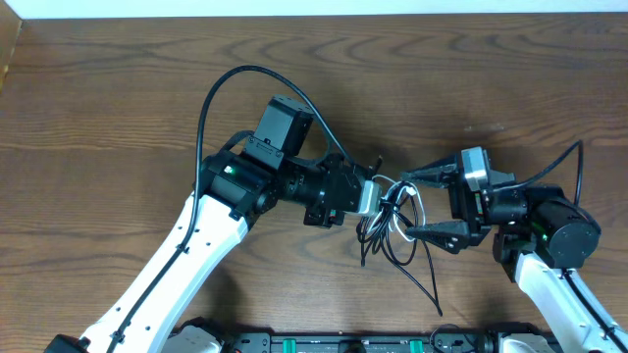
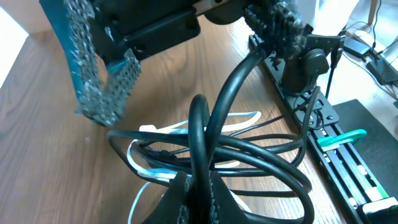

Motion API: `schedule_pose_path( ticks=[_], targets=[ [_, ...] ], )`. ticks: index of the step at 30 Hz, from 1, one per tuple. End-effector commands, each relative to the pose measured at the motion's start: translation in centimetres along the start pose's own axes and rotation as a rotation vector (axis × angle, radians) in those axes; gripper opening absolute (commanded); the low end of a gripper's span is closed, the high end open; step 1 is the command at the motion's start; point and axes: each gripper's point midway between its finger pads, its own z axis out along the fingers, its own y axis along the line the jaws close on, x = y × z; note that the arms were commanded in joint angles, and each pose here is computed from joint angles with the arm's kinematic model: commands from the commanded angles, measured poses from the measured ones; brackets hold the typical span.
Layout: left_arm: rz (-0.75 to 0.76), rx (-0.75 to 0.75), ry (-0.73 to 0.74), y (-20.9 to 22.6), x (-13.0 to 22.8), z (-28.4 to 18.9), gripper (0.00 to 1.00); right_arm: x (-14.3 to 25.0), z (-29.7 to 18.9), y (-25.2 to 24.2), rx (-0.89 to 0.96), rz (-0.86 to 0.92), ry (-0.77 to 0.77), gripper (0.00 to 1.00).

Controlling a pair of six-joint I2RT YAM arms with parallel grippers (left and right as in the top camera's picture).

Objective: Untangle cables

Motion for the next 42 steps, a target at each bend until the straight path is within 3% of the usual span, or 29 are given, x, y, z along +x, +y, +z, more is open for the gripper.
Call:
schedule_pose_path(
  ticks=[1, 15, 25, 33, 35, 37, 38, 40, 42],
  targets=[
    [0.066, 0.005, -0.061, 0.2, -1.9, -0.5, 0.08, -0.5, 0.7, 0.9, -0.033, -0.050, 0.000, 0.77],
    [0.077, -0.001, -0.064, 0.4, -2.0, -0.5, 0.08, 0.0, 1.4, 0.9, -0.062, -0.017, 0.006, 0.65],
    [0.082, -0.004, -0.066, 0.5, -2.1, -0.5, 0.08, 0.2, 2.0, 1.6, -0.097, -0.039, 0.012, 0.27],
    [0.082, -0.004, -0.066, 0.5, -2.0, -0.5, 0.08, 0.2, 2.0, 1.5, -0.098, -0.045, 0.012, 0.15],
    [0.082, -0.004, -0.066, 0.5, -2.0, -0.5, 0.07, 0.2, 2.0, 1.5, -0.097, -0.050, 0.011, 0.18],
    [0.081, -0.005, -0.065, 0.5, -2.0, -0.5, 0.08, 0.2, 2.0, 1.5, -0.097, -0.053, 0.011, 0.28],
    [0.081, -0.006, -0.062, 0.5, -2.0, -0.5, 0.08, 0.2, 2.0, 1.5, -0.097, -0.053, 0.011, 0.39],
    [0.077, -0.012, -0.048, 0.6, -1.7, -0.5, 0.08, 0.3, 2.0, 1.5, -0.097, -0.052, 0.012, 0.72],
    [0.071, -0.018, -0.030, 0.7, -1.4, -0.5, 0.08, 0.3, 2.0, 1.6, -0.100, -0.054, 0.016, 0.83]
  ],
)
